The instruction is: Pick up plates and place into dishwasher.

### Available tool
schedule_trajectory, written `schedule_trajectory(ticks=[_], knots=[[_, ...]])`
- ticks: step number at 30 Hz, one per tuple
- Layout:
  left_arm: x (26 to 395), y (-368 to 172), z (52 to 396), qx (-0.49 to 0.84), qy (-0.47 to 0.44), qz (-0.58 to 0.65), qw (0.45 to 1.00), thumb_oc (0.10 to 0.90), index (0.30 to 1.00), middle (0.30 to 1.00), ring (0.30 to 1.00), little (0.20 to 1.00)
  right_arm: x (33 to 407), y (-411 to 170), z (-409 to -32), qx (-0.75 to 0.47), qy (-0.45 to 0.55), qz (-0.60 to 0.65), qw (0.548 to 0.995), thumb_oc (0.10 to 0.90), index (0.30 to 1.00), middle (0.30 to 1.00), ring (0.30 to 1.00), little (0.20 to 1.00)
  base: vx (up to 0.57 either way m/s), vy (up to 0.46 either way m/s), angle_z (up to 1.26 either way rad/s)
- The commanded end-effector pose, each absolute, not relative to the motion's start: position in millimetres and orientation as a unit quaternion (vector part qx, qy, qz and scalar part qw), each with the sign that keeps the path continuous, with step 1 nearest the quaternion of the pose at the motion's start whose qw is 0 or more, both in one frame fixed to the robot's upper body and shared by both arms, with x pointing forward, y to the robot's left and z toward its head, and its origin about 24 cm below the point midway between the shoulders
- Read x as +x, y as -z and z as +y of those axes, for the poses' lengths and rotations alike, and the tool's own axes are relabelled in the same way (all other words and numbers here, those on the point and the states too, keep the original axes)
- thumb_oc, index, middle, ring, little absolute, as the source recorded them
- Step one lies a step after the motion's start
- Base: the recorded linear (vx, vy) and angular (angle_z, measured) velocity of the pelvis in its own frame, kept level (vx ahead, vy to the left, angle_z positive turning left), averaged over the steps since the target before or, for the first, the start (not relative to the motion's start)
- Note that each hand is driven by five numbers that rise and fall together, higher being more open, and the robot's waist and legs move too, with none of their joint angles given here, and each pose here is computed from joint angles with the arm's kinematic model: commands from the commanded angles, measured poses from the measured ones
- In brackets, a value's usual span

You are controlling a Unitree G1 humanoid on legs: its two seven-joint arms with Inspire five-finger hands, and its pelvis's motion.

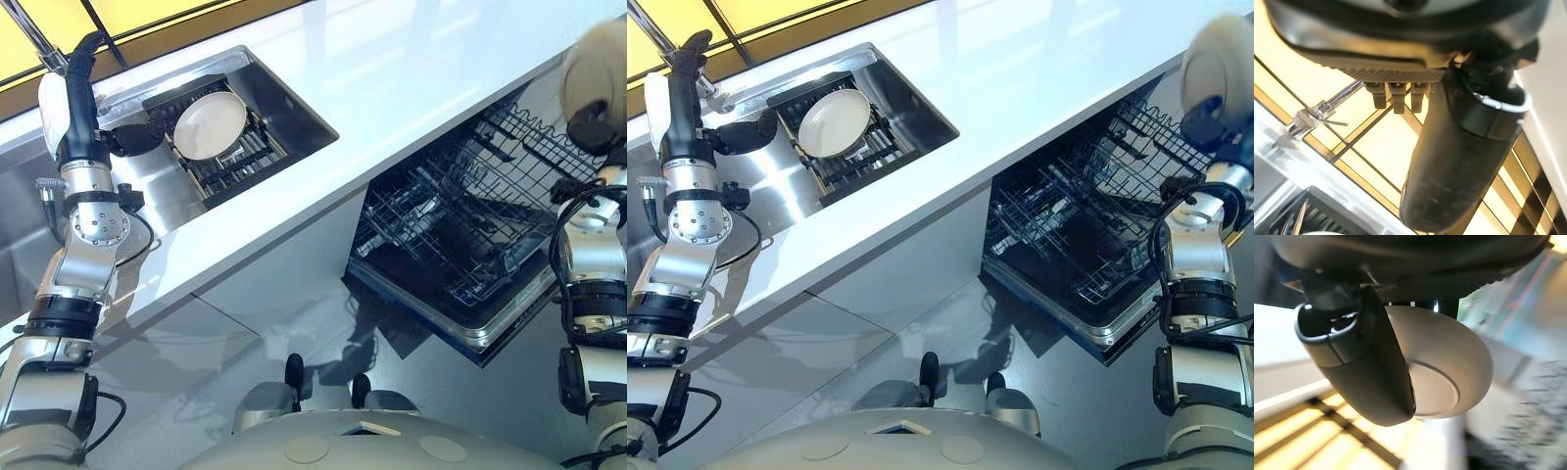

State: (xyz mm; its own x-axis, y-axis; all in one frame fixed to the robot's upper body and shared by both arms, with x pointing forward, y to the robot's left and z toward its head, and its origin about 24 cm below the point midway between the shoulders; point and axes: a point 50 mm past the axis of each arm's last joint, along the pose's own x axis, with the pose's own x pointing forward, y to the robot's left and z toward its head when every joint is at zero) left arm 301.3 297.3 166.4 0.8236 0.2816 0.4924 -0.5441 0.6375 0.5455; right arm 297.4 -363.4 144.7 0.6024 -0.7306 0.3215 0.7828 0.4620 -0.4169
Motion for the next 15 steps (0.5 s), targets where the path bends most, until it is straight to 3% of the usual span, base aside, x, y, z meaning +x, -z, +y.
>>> schedule_trajectory(ticks=[1, 15], knots=[[298.3, -217.1, 300.8, 0.337, -0.277, -0.304, 0.847, 0.8, 0.9, 0.9, 0.9, 0.9, 290.9, -226.3, -372.6, -0.321, 0.453, -0.195, 0.809, 0.1, 0.3, 0.3, 0.3, 0.2, 0.03, 0.01, -0.05], [303.8, -247.3, 288.2, 0.315, -0.273, -0.365, 0.832, 0.8, 0.9, 0.9, 0.9, 0.9, 310.5, -266.1, -374.3, -0.421, 0.398, -0.19, 0.792, 0.1, 0.3, 0.3, 0.3, 0.2, -0.05, -0.009, 0.04]])
